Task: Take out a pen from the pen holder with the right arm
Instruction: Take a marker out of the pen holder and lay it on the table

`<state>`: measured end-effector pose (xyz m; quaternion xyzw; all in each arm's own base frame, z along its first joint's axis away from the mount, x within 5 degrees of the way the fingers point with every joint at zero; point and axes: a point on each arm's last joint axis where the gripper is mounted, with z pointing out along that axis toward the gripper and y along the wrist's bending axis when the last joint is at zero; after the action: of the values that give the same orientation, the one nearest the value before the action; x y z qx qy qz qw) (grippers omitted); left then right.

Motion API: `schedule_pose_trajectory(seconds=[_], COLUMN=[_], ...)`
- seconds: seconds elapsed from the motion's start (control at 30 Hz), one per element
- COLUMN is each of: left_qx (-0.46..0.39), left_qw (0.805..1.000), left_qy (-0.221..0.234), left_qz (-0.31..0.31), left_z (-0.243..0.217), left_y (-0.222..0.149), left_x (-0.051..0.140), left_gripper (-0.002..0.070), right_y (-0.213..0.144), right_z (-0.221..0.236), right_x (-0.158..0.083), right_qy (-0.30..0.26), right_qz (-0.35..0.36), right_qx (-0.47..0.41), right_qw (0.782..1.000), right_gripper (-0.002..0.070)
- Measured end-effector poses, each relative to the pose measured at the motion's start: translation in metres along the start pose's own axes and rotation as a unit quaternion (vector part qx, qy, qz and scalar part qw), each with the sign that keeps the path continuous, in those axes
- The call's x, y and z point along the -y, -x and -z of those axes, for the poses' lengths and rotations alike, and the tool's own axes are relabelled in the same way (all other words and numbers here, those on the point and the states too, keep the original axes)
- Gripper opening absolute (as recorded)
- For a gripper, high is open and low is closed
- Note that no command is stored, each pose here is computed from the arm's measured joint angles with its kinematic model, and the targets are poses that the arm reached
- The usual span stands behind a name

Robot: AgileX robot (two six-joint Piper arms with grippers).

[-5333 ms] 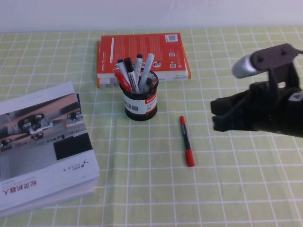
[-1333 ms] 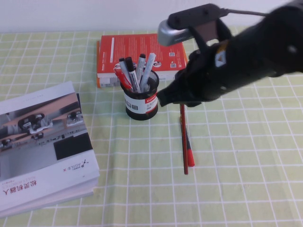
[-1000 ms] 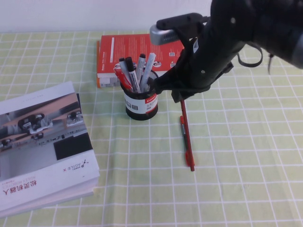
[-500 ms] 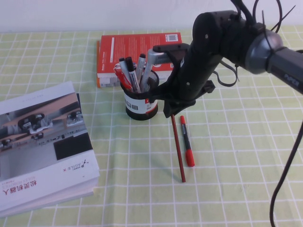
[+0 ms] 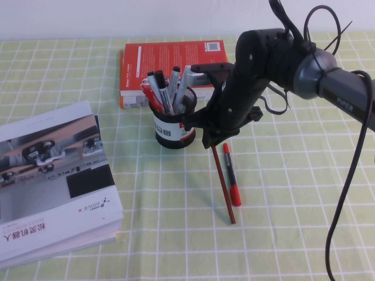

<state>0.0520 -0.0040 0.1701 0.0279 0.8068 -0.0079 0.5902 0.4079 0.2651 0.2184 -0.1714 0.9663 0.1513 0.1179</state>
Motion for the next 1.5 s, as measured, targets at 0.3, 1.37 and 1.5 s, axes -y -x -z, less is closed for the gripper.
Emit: schedule_pose_trajectory(seconds=[0.3, 1.37, 1.5], left_qx=[0.0, 0.0, 0.0], left_qw=[1.0, 1.0, 1.0], left_qy=[0.0, 0.0, 0.0], left_qz=[0.0, 0.0, 0.0], left_z=[0.0, 0.0, 0.0], left_y=[0.0, 0.0, 0.0], left_x=[0.0, 0.0, 0.0], left_gripper=[-0.0005, -0.0005, -0.0005], right_y=[0.001, -0.169, -0.207], right_z=[-0.002, 0.2, 0.21], right_x=[0.002, -0.023, -0.013], right_qy=[-0.002, -0.045, -0.025], right_qz=[0.002, 0.119, 0.108], right_qx=[0.005, 0.162, 0.168], right_qw=[1.0, 0.979, 0.979], right_gripper=[0.0144, -0.0012, -0.0012])
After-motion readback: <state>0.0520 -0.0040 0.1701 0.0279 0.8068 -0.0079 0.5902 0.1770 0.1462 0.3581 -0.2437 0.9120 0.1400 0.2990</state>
